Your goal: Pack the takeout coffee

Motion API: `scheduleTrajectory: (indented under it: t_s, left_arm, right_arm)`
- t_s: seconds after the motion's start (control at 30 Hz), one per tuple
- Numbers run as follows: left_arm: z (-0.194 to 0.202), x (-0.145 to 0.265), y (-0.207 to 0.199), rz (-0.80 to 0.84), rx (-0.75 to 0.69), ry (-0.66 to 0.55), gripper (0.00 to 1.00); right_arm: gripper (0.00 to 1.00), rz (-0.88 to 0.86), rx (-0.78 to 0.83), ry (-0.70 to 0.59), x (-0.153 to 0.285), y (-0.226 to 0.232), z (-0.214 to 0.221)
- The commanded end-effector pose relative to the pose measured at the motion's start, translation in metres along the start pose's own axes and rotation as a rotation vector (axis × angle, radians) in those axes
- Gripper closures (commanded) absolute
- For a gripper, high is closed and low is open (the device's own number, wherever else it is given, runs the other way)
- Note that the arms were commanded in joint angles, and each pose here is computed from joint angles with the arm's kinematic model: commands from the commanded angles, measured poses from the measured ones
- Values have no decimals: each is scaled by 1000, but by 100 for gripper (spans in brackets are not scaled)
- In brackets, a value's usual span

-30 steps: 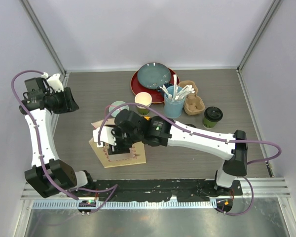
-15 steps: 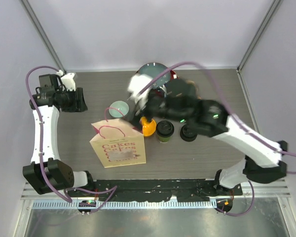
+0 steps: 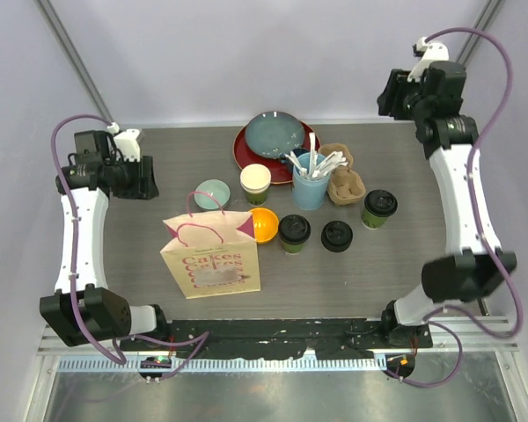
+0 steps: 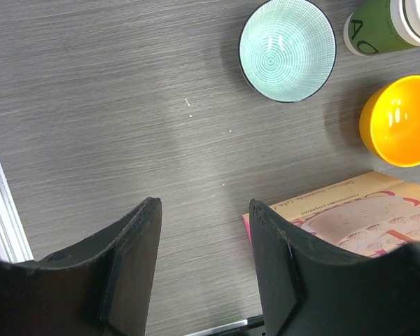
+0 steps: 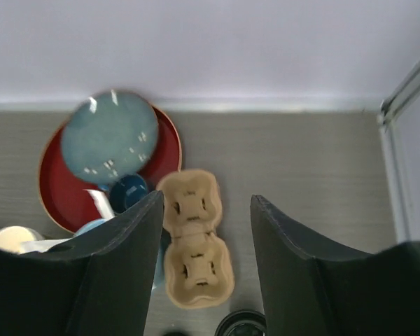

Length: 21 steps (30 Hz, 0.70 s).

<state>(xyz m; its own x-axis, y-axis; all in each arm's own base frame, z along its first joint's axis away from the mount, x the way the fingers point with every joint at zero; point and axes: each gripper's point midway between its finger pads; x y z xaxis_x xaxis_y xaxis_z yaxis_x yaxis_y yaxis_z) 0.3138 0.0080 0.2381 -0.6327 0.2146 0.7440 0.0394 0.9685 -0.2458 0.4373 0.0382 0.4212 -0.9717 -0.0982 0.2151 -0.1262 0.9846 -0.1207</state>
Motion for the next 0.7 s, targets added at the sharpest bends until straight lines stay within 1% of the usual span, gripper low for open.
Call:
scheduleTrajectory:
  t_s: [0.0,0.03,0.07,0.13,0.17,0.2,0.23,0.27,0.37,0.4,0.53,0.6,0.67]
  left_arm:
    - [-2,14,-3,-7,-38,-38,43]
    - [-1,14,-4,-6,-40,-33,43]
    - [0,14,-3,-9,-38,-32,43]
    - [0,13,-3,-11,-41,-30,43]
    - [-1,12,-3,-10,-39,-31,43]
    - [-2,12,-3,-10,-36,-32,43]
    - [-3,11,-4,-8,-36,-35,43]
    - [-3,10,-3,-7,-32,-34,43]
    - [-3,8,-5,-1,-34,-34,43]
    - [-3,7,-5,1,-36,-32,43]
    - [-1,6,-5,2,-43,-30,43]
    - [-1,6,-5,1,-51,-37,43]
    - [1,6,-5,2,-54,-36,43]
  right_arm:
    - [48,-153,-166,239,-59,3,90]
    - [49,-176,-200,292,-75,8,111]
    - [50,-163,-235,327,-82,9,125]
    - [53,-144,-330,345,-95,17,137]
    - [55,-114,-364,383,-102,18,159]
    - [58,-99,-390,363,-108,20,159]
    - [57,-84,-441,378,-111,27,164]
    - [47,-56,-439,401,-114,35,174]
    - [38,-55,-433,445,-117,60,185]
    - [34,-38,-433,474,-119,62,196]
    - [33,-6,-466,500,-124,68,215]
    - [36,5,-510,529,-129,71,229]
    - [37,11,-538,547,-130,74,233]
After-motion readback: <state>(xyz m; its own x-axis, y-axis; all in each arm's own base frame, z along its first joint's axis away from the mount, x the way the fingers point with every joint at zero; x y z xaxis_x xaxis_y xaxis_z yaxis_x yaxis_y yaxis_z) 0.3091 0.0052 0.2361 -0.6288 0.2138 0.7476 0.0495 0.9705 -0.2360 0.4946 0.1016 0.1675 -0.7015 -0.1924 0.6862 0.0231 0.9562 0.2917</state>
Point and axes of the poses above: each gripper's point midway between its finger pads, its own x axis back along the fingers, its own y axis along the line the jaws close on, z = x × y, and after that the axes turned 11 degrees about x, right-handed
